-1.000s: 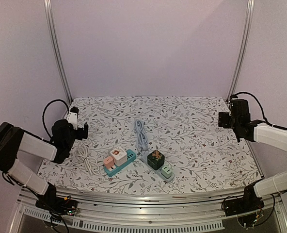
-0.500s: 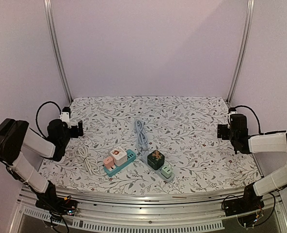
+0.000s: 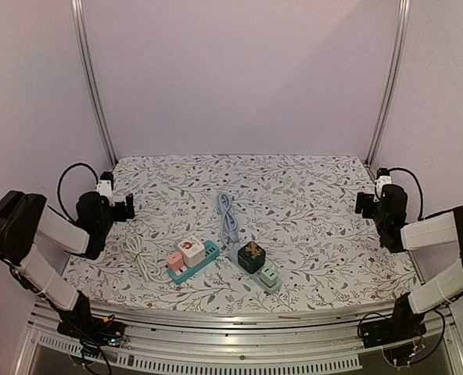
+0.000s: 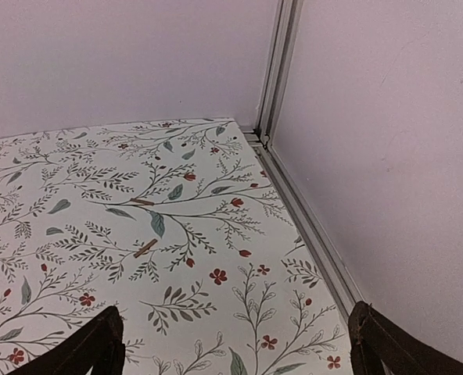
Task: Insert the plug
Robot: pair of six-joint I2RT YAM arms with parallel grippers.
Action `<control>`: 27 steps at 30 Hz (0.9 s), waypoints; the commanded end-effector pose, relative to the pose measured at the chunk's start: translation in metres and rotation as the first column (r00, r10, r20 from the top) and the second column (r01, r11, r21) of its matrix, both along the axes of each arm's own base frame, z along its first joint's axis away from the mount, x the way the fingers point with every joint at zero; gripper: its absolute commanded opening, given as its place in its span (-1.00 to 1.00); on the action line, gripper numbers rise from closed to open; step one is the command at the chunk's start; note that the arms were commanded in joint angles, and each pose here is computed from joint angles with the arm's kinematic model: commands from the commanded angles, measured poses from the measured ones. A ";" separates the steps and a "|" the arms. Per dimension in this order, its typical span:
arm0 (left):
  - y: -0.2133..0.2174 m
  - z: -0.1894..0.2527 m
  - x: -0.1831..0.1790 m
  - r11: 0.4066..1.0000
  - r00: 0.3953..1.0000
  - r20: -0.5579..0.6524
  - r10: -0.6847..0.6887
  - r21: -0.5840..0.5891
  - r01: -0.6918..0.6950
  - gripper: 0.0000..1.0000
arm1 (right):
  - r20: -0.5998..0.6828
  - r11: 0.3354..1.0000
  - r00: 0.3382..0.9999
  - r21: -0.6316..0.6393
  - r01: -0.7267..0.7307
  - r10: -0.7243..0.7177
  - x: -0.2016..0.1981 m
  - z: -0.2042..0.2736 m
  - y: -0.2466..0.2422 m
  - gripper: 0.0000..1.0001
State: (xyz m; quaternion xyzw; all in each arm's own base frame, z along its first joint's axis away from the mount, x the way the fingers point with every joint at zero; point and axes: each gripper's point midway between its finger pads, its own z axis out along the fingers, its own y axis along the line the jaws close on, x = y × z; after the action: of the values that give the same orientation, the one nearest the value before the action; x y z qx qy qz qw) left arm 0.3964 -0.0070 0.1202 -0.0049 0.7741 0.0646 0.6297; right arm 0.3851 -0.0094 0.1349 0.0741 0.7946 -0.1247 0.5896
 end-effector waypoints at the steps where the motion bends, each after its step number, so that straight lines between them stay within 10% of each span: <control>1: 0.003 0.002 0.004 1.000 1.000 0.006 0.005 -0.009 -0.005 0.99 | 0.081 0.998 0.996 0.047 -0.031 0.028 0.012 0.002 -0.013 0.98; 27: 0.003 0.002 0.004 1.000 1.000 0.005 0.003 -0.009 -0.003 0.99 | 0.037 0.993 0.995 0.069 -0.097 0.094 0.023 -0.020 -0.007 0.98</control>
State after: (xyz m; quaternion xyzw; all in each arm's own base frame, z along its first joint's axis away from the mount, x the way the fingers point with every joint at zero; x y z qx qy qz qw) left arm 0.3966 -0.0072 0.1205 -0.0047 0.7739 0.0638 0.6300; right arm 0.4042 -0.0170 0.1120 0.0597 0.7931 -0.0724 0.6018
